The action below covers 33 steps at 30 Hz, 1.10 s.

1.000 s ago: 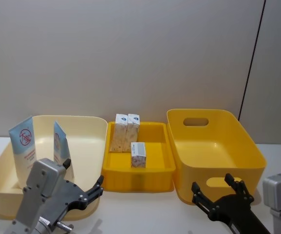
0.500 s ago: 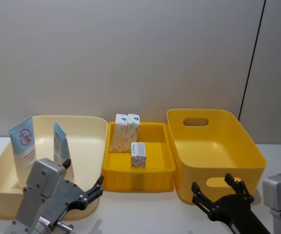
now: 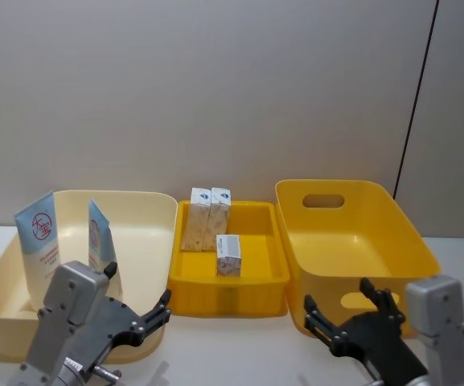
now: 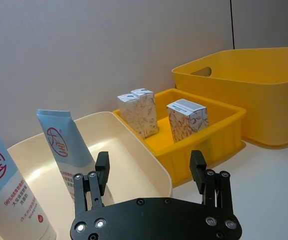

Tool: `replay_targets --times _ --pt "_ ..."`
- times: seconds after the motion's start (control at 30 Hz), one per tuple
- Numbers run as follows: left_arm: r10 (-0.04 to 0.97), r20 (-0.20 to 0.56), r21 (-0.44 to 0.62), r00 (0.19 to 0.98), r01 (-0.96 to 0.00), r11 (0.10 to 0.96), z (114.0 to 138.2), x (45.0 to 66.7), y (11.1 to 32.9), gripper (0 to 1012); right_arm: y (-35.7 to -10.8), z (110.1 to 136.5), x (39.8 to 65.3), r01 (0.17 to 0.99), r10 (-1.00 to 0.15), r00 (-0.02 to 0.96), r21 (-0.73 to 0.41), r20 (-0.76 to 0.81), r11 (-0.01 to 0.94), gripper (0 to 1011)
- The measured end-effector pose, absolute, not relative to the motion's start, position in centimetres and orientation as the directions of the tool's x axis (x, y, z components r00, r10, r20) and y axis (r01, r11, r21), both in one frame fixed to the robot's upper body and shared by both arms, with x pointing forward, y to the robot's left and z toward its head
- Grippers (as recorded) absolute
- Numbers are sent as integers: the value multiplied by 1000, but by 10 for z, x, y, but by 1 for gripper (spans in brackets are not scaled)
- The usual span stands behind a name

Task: Bimanual collaborative sorting of washing and personal care products

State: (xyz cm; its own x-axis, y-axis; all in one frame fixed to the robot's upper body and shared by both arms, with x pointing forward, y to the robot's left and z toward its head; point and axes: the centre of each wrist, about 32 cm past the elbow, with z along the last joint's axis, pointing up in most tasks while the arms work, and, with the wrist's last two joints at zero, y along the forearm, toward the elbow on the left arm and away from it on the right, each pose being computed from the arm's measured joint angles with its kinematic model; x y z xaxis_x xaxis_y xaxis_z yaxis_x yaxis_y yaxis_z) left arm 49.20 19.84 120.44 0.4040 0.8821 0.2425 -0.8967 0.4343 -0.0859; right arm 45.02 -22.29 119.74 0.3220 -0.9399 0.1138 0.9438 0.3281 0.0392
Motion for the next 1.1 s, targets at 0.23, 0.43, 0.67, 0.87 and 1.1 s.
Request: replay_targets --times 0.23,0.43,0.67,0.87,1.1 --pt "882 242 -86 404 -897 434 1204 492 198 1003 -203 1208 459 938 -926 338 20 171 346 1001" --pt "882 242 -86 404 -897 434 1204 492 198 1003 -189 1218 466 932 -916 352 15 193 361 1001" --pt "882 243 -86 404 -897 434 1204 492 198 1003 -174 1229 477 936 -920 344 9 187 352 1001" --pt "882 242 -86 404 -897 434 1204 492 198 1003 -162 1235 487 945 -932 323 -14 162 325 1001" --pt "882 242 -86 404 -897 434 1204 492 198 1003 -152 1239 503 951 -942 307 -72 138 300 1001"
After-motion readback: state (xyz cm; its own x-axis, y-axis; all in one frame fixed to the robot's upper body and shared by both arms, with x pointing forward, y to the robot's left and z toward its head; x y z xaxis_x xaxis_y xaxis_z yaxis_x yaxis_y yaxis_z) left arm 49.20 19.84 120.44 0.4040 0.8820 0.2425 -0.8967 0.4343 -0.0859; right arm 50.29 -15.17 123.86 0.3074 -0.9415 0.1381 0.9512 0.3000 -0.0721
